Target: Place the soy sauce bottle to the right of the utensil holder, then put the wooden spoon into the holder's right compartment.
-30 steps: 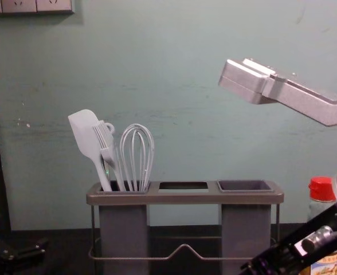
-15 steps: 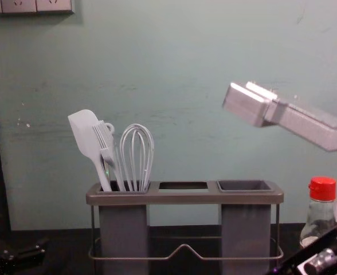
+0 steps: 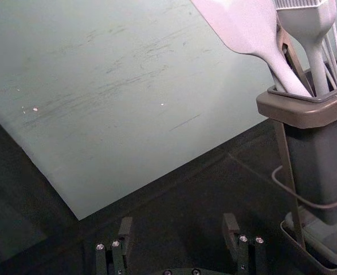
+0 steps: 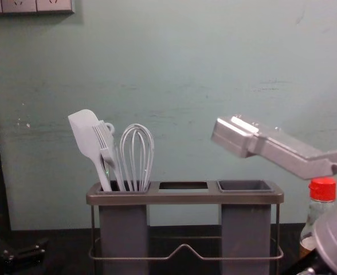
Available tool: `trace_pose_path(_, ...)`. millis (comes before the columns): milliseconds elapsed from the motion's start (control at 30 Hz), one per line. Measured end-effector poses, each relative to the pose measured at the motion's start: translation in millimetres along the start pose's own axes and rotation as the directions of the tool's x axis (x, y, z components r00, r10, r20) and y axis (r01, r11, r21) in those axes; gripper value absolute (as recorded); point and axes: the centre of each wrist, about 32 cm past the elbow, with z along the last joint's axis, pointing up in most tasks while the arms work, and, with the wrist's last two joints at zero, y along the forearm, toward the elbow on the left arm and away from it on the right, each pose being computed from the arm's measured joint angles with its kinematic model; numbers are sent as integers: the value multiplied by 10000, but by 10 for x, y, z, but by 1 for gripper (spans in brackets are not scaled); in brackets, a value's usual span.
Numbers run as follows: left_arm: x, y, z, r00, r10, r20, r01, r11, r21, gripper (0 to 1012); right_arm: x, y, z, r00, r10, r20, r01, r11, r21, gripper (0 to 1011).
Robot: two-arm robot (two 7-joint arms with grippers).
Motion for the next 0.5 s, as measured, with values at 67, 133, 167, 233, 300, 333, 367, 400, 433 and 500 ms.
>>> trace_pose_path(67,0,0,0,10000,0,0,0,10000,-1,1011,7,35,3,10000,1,-24,-1,10000,-42,1002)
trace_pose_path(133,0,0,0,10000,1,0,-1,10000,-1,1011,16,85,10,10000,7,-52,-7,10000,-86,1002)
trace_pose_path(167,0,0,0,10000,0,0,0,10000,0,1012,20,102,12,10000,11,-56,-11,9999,-108,1002)
trace_pose_path(233,0,0,0,10000,0,0,0,10000,0,1012,25,136,12,10000,14,-66,-15,9999,-154,1002)
trace_pose_path(300,0,0,0,10000,0,0,0,10000,-1,1011,31,171,15,10000,5,-73,-7,9998,-190,1002)
trace_pose_path(333,0,0,0,10000,0,0,0,10000,-1,1011,34,182,15,10000,4,-77,-5,9998,-202,1002)
trace_pose_path(367,0,0,0,10000,0,0,0,10000,0,1011,37,194,13,10000,6,-87,-8,9998,-218,1002)
trace_pose_path(400,0,0,0,10000,0,0,0,10000,-1,1011,44,214,12,9999,12,-108,-14,9997,-226,1002)
trace_pose_path(433,0,0,0,10000,0,-1,0,10000,-1,1011,47,222,12,9999,8,-115,-11,9997,-224,1002)
trace_pose_path(500,0,0,0,10000,1,-1,-1,10000,-1,1011,55,241,8,9999,55,-147,-58,9998,-196,1003)
